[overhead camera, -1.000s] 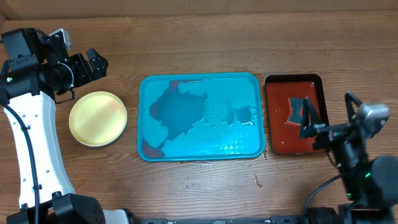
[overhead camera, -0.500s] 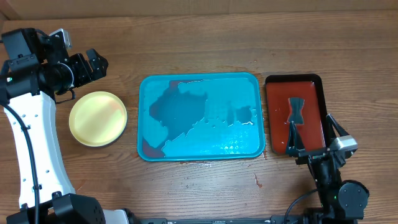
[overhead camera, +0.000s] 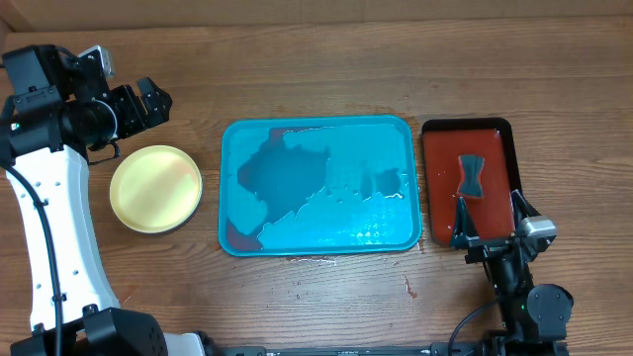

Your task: Clean dirty plates on tray and stack at the side

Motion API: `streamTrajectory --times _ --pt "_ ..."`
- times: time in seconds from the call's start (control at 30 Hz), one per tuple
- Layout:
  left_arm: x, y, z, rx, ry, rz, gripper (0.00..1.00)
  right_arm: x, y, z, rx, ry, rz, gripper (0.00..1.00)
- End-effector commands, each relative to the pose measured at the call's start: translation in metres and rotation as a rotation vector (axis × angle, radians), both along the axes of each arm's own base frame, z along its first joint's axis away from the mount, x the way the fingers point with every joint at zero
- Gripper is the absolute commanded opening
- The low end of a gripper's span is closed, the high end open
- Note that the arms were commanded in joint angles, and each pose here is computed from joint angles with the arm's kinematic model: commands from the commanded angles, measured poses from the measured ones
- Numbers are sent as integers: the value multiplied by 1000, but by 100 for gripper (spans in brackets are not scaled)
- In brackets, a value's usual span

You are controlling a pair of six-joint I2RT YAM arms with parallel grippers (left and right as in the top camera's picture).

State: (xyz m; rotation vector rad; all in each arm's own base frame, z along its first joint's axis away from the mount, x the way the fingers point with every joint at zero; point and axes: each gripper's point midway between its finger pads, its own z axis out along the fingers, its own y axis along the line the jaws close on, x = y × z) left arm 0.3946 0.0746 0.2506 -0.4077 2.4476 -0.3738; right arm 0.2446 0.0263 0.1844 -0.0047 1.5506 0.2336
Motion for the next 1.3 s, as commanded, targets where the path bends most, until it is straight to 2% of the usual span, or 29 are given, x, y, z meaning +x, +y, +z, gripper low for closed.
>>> streamTrajectory --times 0.0,1.03,1.2,1.27 --pt "3 -2 1 4 -7 -19 100 0 0 -13 0 41 -2 100" --pt "0 -3 0 4 -5 -19 100 0 0 -12 0 38 -2 100" --pt "-12 -12 14 22 -41 -32 100 0 0 -12 0 38 -2 100" --pt "-29 -10 22 87 -43 -5 100 0 0 -12 0 38 -2 100"
